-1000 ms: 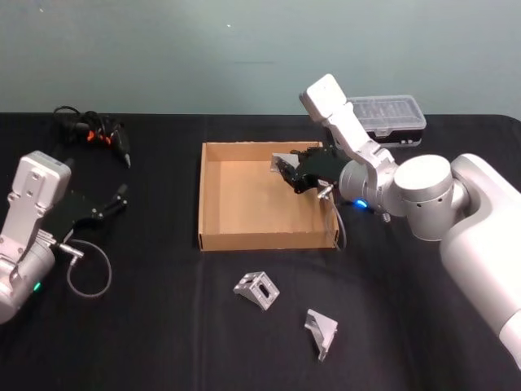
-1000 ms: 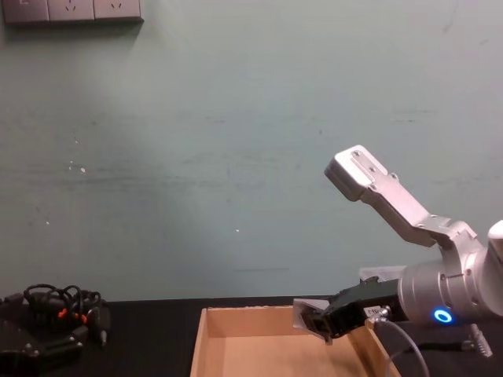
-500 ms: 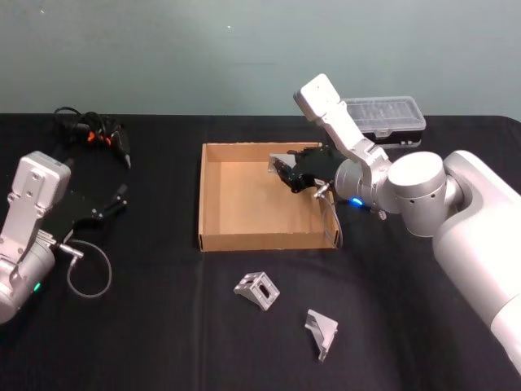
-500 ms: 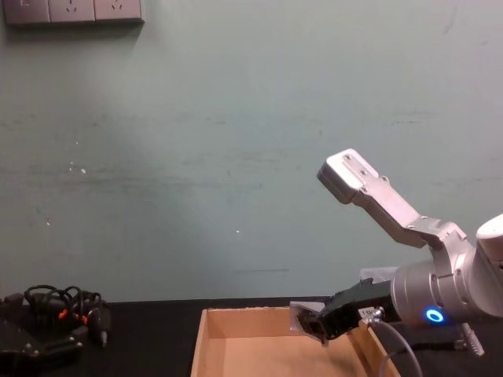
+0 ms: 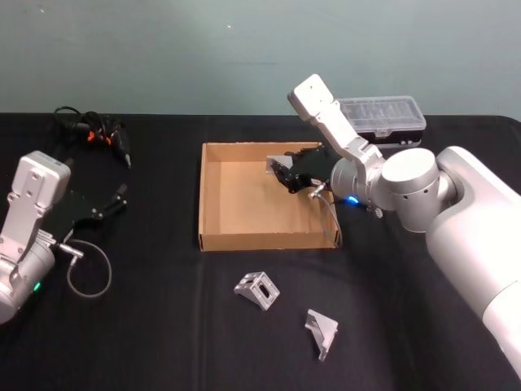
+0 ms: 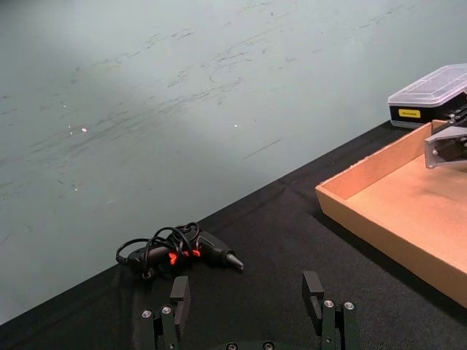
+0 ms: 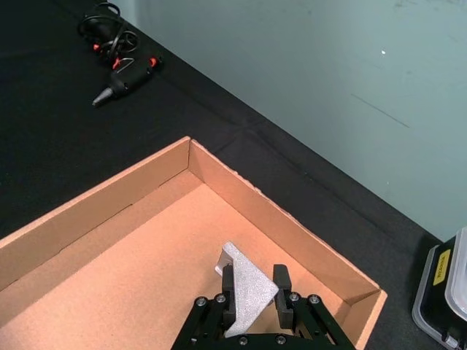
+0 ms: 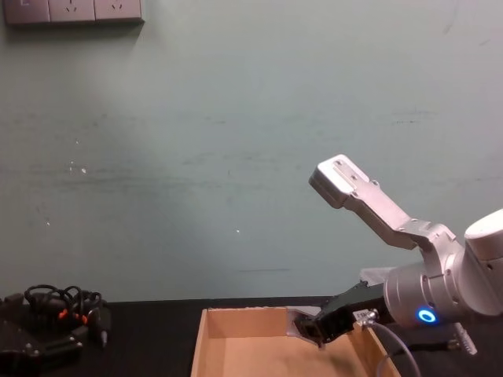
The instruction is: Use one hand to pick up the angle iron from the table and place it into the box.
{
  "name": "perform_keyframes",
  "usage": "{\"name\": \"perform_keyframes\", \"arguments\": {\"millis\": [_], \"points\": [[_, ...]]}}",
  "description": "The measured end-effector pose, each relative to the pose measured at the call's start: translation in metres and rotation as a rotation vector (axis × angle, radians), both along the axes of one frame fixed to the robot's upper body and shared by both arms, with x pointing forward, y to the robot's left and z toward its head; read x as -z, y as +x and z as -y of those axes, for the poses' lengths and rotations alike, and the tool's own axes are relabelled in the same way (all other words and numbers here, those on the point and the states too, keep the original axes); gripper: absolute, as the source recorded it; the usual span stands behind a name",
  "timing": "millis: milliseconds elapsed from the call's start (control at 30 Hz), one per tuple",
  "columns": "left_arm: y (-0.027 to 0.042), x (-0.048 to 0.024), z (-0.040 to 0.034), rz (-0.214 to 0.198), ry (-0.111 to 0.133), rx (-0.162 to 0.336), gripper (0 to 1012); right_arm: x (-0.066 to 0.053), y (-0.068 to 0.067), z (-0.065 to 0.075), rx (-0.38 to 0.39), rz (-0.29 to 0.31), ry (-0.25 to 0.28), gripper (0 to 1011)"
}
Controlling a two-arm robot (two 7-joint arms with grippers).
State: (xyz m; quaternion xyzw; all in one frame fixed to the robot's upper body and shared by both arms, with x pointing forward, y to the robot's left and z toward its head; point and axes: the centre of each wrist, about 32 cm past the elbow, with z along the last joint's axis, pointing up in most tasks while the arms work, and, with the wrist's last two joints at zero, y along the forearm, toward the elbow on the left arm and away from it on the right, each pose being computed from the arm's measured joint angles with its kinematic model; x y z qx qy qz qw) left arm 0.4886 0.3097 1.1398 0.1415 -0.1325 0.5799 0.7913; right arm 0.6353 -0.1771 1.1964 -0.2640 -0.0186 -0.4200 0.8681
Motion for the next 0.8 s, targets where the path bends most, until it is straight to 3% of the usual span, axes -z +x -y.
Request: {"name": "perform_keyframes", "arguments": {"millis": [800], "points": [[0.0000,0.0000,0.0000,0.000,0.000,0.000,1011,0.0004,0.0003,-0.0004,-0.001,-0.003,-0.002,302]]}}
